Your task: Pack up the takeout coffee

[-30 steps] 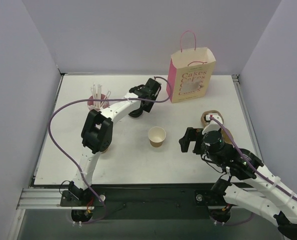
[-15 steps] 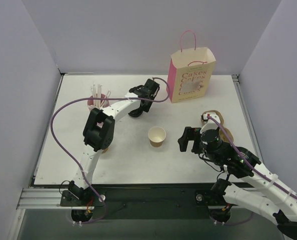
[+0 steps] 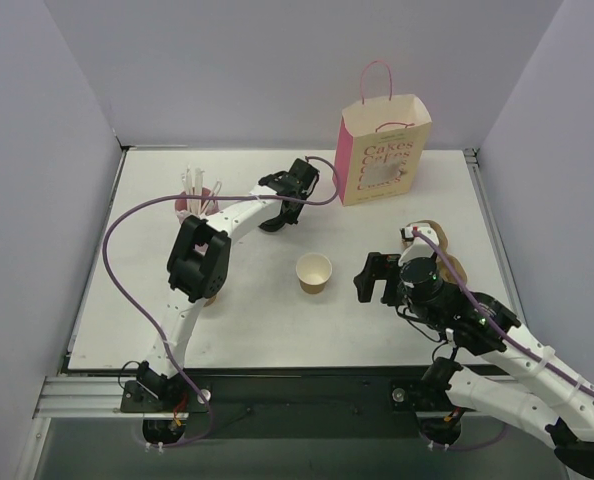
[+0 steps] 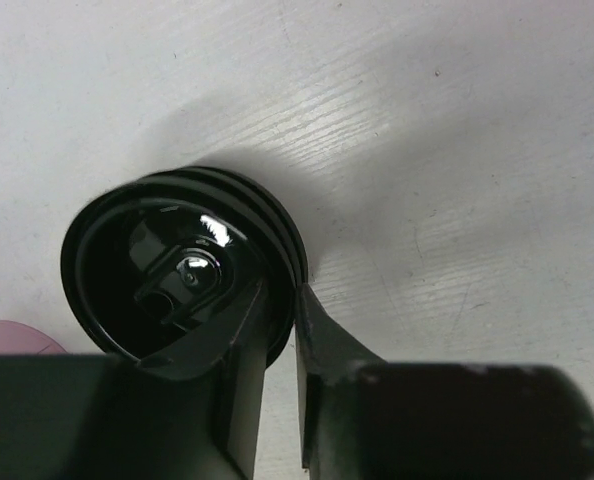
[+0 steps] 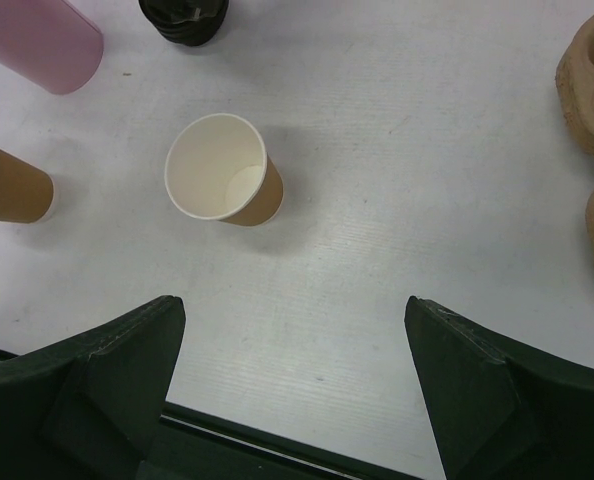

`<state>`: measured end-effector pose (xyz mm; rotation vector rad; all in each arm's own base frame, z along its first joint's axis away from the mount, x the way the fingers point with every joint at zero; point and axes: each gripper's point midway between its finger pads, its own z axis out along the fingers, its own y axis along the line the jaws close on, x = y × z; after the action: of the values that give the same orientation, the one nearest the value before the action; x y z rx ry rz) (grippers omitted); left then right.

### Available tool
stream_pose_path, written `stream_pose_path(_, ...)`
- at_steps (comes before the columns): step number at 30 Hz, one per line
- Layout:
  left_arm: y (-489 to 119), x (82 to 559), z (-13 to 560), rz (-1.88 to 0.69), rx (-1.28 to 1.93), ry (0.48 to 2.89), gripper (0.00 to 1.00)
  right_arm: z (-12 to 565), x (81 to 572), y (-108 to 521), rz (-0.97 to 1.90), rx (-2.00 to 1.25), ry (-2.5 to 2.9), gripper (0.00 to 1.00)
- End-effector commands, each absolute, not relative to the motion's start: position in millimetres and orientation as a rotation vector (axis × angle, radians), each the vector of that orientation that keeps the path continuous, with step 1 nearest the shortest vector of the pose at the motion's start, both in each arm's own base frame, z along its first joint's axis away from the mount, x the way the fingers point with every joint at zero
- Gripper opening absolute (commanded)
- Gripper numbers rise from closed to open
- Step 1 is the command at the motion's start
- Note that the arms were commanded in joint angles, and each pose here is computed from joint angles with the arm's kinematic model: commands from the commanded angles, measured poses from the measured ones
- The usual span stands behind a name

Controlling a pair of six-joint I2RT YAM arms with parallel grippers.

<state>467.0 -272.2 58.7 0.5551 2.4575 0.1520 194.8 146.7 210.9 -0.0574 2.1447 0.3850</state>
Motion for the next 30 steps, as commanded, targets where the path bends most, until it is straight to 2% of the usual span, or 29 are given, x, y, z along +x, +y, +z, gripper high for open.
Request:
stream_pose_path(1, -276.8, 477.3, 78.4, 0.116, 0.534, 2.414, 0.22, 225.3, 197.1, 147.8, 0.41, -0.046, 2.098, 0.98)
stream_pose_path(10, -274.2, 462.5, 93.5, 0.075, 0.531, 2.439, 0.2, 223.7, 197.2, 150.3, 0.416, -0.048, 2.104, 0.98)
stream_pose_path(24, -275.1, 445.7, 169.4, -0.061, 0.491, 2.362, 0.21, 226.7, 200.8, 161.4, 0.471, -0.039, 2.084, 0.98)
stream_pose_path(27, -278.4, 429.8, 185.4, -0.165, 0.503, 2.365, 0.21, 229.5, 208.3, 164.5, 0.482, -0.012, 2.041, 0.98)
stream_pose_path(30, -291.2, 401.5, 216.1, -0.4, 0.558, 2.333, 0.21, 243.4, 221.3, 172.7, 0.531, 0.034, 1.945, 0.98)
